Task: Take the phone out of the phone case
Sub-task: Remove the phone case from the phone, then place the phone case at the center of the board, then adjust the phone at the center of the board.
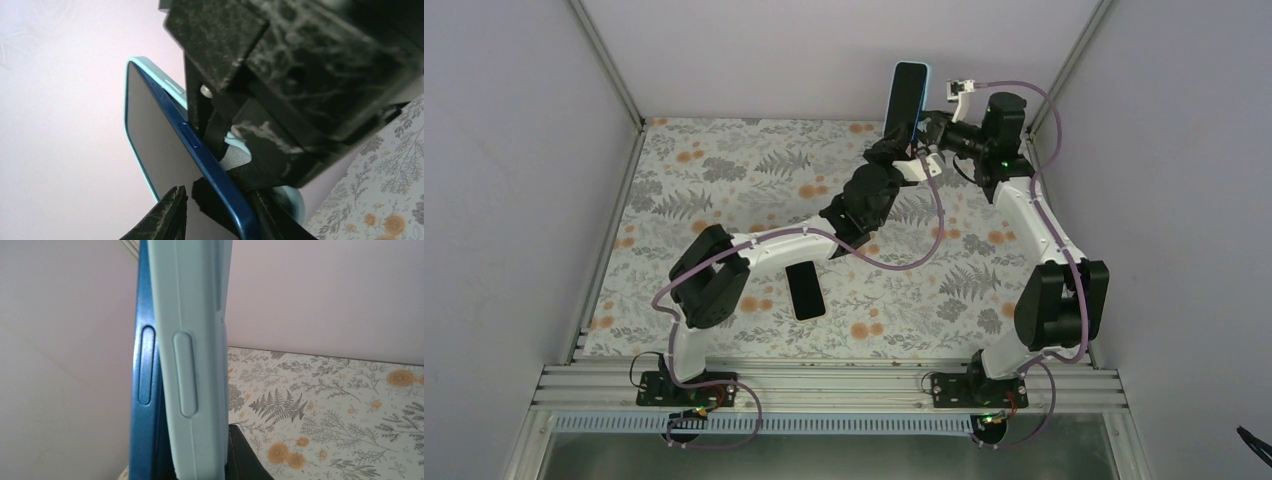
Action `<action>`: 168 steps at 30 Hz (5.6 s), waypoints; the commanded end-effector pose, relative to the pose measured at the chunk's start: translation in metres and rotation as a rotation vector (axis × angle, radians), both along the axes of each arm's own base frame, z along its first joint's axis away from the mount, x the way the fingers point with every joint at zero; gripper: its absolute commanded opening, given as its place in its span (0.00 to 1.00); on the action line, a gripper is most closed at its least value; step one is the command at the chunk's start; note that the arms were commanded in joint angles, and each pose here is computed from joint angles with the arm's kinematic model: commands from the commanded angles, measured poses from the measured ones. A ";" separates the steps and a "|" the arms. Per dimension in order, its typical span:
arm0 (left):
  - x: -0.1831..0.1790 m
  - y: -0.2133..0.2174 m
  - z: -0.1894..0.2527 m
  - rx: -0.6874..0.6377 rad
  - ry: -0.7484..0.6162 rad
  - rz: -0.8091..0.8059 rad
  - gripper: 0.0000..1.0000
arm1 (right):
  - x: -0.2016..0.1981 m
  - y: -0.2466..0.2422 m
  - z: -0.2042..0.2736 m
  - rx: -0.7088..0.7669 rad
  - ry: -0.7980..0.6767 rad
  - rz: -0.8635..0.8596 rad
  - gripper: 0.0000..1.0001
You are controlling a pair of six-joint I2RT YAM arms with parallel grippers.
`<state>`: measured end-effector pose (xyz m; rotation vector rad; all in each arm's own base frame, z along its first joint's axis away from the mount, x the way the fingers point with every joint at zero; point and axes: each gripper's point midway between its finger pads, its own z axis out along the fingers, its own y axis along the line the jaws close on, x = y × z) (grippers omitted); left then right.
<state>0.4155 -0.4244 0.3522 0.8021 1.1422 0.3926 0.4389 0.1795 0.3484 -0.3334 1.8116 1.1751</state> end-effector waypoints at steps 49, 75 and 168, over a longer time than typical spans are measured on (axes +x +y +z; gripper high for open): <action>-0.017 0.108 0.032 -0.003 0.006 0.127 0.02 | 0.035 -0.077 -0.110 -0.337 0.268 -0.131 0.03; 0.025 0.355 -0.185 0.623 0.306 0.599 0.02 | -0.028 -0.116 -0.287 -0.566 0.666 0.150 0.04; -0.039 0.340 -0.151 -0.108 1.090 0.102 1.00 | -0.270 0.194 -0.344 -1.344 -0.153 0.998 0.04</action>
